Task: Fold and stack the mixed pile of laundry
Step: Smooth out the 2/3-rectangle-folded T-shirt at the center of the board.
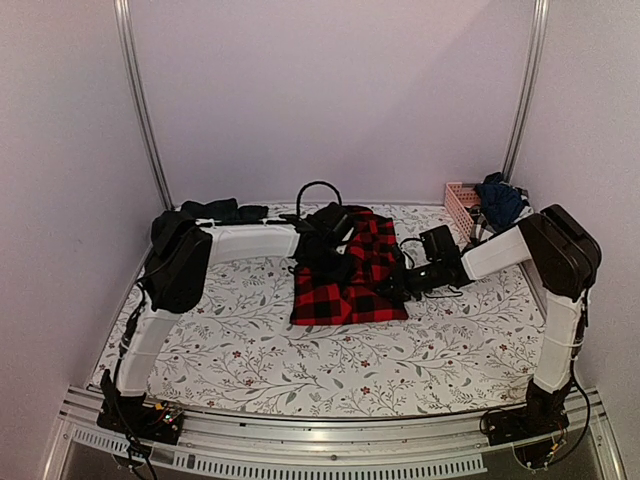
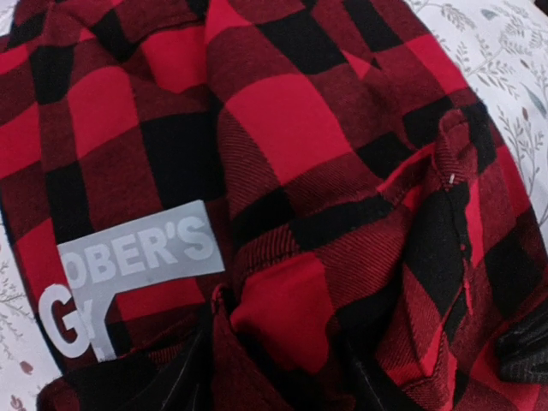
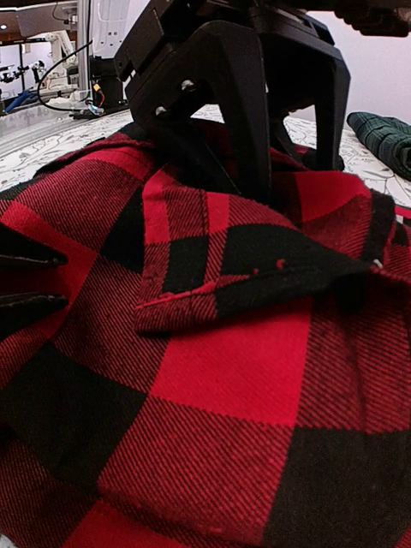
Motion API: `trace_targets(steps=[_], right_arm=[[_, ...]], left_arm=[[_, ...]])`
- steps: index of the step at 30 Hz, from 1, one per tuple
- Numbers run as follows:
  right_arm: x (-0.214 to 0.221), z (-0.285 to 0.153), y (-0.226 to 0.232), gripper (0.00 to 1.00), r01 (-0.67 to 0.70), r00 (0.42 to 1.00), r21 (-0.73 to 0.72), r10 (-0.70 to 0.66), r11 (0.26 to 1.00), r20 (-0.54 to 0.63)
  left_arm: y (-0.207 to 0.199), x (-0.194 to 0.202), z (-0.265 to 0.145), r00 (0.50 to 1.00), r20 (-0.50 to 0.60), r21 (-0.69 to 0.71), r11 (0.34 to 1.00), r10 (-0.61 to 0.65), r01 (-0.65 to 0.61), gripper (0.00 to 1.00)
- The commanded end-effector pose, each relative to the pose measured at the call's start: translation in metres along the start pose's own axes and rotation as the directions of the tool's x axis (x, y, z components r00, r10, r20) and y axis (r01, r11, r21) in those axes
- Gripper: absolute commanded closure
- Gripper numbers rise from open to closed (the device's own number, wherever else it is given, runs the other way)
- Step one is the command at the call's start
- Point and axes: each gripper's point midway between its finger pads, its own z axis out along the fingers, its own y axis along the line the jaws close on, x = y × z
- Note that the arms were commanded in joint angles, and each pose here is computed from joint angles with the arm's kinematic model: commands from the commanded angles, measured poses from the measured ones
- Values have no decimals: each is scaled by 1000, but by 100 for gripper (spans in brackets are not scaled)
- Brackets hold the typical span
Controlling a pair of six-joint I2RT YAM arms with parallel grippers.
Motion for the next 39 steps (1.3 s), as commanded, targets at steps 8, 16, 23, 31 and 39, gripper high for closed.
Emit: trace_targets(steps=[8,16,23,31,39], right_arm=[[0,7,-13,90,-11,1000,40,10,999,8],[8,6,-18,90,-16,1000,49,16,999,-5],[-13,-4,-3,81,47,998,35,-49,998,51],[-60,4,-4,80,71,992,27,-73,997,102],[-79,20,16,73,83,994,-129,-73,988,80]], left_arm=[[32,-29,-50,991,116,-76,994,-73,82,56],[37,-28,-62,984,125,19,991,-131,129,63],[23,-28,-60,982,122,127,984,-141,125,74],[25,-20,-53,985,100,121,985,-137,125,51],[37,-23,-59,979,115,129,980,-169,154,50]])
